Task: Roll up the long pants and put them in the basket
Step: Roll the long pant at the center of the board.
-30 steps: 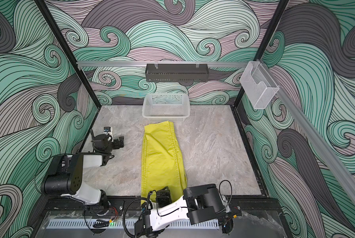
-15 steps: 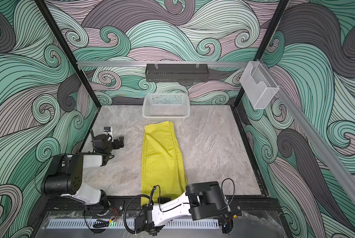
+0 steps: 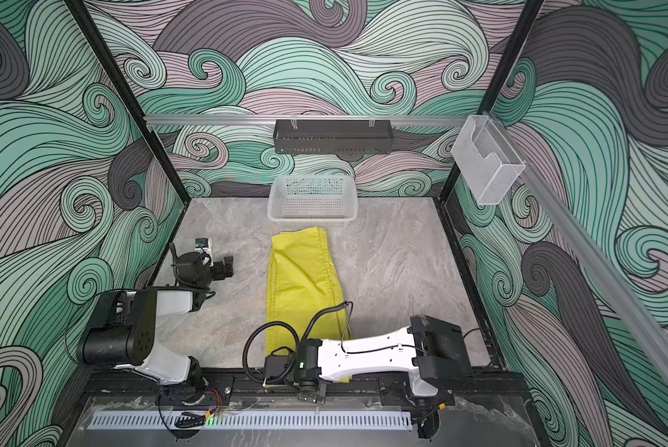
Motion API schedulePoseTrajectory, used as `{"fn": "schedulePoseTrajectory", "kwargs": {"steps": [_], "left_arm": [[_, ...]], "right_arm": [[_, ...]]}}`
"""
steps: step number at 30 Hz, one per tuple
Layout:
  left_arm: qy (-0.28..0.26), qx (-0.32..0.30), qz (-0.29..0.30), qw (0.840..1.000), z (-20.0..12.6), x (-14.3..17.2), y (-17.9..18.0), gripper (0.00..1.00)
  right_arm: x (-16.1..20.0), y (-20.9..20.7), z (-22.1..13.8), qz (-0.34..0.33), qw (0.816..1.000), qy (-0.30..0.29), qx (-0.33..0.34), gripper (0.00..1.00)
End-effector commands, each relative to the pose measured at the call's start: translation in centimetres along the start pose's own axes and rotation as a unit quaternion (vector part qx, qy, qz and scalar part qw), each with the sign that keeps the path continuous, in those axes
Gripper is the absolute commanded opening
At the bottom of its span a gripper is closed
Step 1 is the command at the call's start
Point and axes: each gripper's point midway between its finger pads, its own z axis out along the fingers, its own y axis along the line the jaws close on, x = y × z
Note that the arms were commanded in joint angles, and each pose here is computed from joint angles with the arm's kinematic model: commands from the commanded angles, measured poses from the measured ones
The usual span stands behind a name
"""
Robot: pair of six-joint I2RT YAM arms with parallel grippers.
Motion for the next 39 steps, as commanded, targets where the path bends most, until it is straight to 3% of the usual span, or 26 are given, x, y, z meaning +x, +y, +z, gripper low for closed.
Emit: {"fn": "schedulePoseTrajectory", "kwargs": {"steps": [1, 5, 11, 15, 21, 36, 37, 39], "left_arm": [[-0.02, 0.003, 0.002, 1.0, 0.0, -1.7, -0.1, 0.99], [-0.02, 0.004, 0.002, 1.0, 0.0, -1.7, -0.2, 0.99], [-0.02, 0.004, 0.003, 1.0, 0.0, -1.7, -0.2, 0.98], [-0.021, 0.003, 0.003, 1.0, 0.0, -1.8, -0.1, 0.98], [-0.02, 0.004, 0.003, 1.0, 0.0, -1.7, -0.2, 0.99], [-0.02, 0.004, 0.003, 1.0, 0.0, -1.7, -0.2, 0.99], [-0.02, 0.004, 0.003, 1.0, 0.0, -1.7, -0.2, 0.99], [-0.021, 0.003, 0.002, 1.0, 0.0, -1.7, -0.1, 0.99]], "right_arm": [[2.4, 0.8, 0.4, -0.062, 0.995, 0.074, 0.014, 0.99], [2.6, 1.3, 2.1, -0.077, 0.991, 0.097, 0.043, 0.98], [2.0, -0.6, 3.3, -0.065, 0.984, 0.129, 0.105, 0.88], [0.2, -0.8, 4.4, -0.038, 0.988, 0.103, 0.109, 0.79], [0.4, -1.8, 6.2, -0.023, 0.983, 0.101, 0.149, 0.7], [1.1, 2.4, 8.4, -0.015, 0.985, 0.117, 0.124, 0.72], [1.0, 2.7, 8.7, -0.017, 0.985, 0.117, 0.122, 0.69], [1.0, 2.7, 9.2, -0.023, 0.983, 0.13, 0.125, 0.53]]}}
